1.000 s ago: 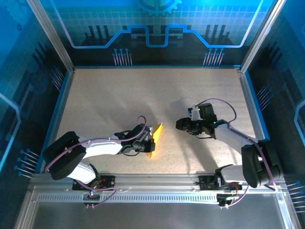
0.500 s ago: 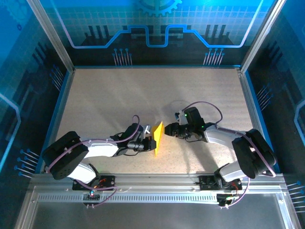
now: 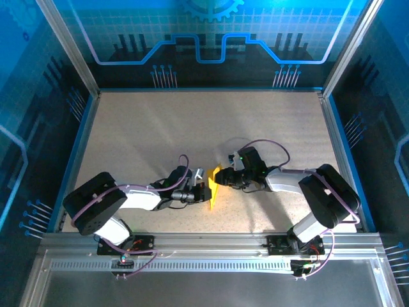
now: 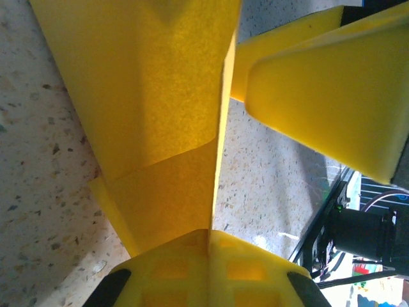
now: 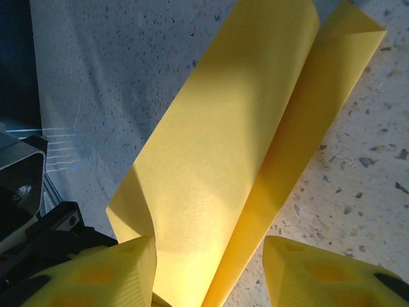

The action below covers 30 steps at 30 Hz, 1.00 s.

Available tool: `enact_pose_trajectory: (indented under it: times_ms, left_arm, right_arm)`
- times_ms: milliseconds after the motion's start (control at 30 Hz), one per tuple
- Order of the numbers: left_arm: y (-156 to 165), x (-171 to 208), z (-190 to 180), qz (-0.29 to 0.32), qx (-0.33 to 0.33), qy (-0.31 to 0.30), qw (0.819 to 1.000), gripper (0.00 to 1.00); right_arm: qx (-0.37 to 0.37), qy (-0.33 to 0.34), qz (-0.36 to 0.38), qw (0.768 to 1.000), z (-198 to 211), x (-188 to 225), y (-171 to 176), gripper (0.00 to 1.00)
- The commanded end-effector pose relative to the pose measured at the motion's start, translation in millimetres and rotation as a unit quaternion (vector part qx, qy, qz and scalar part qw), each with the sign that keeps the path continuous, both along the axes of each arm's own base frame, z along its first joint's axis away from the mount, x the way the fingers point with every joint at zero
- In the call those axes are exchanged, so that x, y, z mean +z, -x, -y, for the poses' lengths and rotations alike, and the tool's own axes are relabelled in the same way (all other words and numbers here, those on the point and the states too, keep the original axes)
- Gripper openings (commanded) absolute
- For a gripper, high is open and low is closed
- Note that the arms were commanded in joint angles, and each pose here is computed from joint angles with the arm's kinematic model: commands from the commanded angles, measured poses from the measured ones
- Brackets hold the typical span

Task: Fold a paper plane with a square sheet of paper (fold left side to right side)

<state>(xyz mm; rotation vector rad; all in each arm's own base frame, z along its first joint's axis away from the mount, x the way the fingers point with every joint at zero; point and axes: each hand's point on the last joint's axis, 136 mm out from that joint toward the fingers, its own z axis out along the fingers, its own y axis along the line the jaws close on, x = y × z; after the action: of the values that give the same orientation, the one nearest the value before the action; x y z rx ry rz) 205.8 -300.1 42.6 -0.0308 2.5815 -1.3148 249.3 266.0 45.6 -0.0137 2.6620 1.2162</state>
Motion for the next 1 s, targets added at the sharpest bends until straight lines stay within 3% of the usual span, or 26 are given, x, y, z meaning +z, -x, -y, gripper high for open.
enact_pose_trajectory:
  times_ms: [0, 967]
  left_arm:
    - [1, 0, 3, -0.007, -0.004, 0.018, 1.0, 0.0]
    - [-2, -6, 8, -0.015, 0.003, 0.039, 0.999, 0.0]
  right_arm:
    - [0.002, -0.005, 0.005, 1.0, -9, 2, -3, 0.48]
    - [0.004, 0.015, -0.011, 1.0, -13, -11, -2, 0.47]
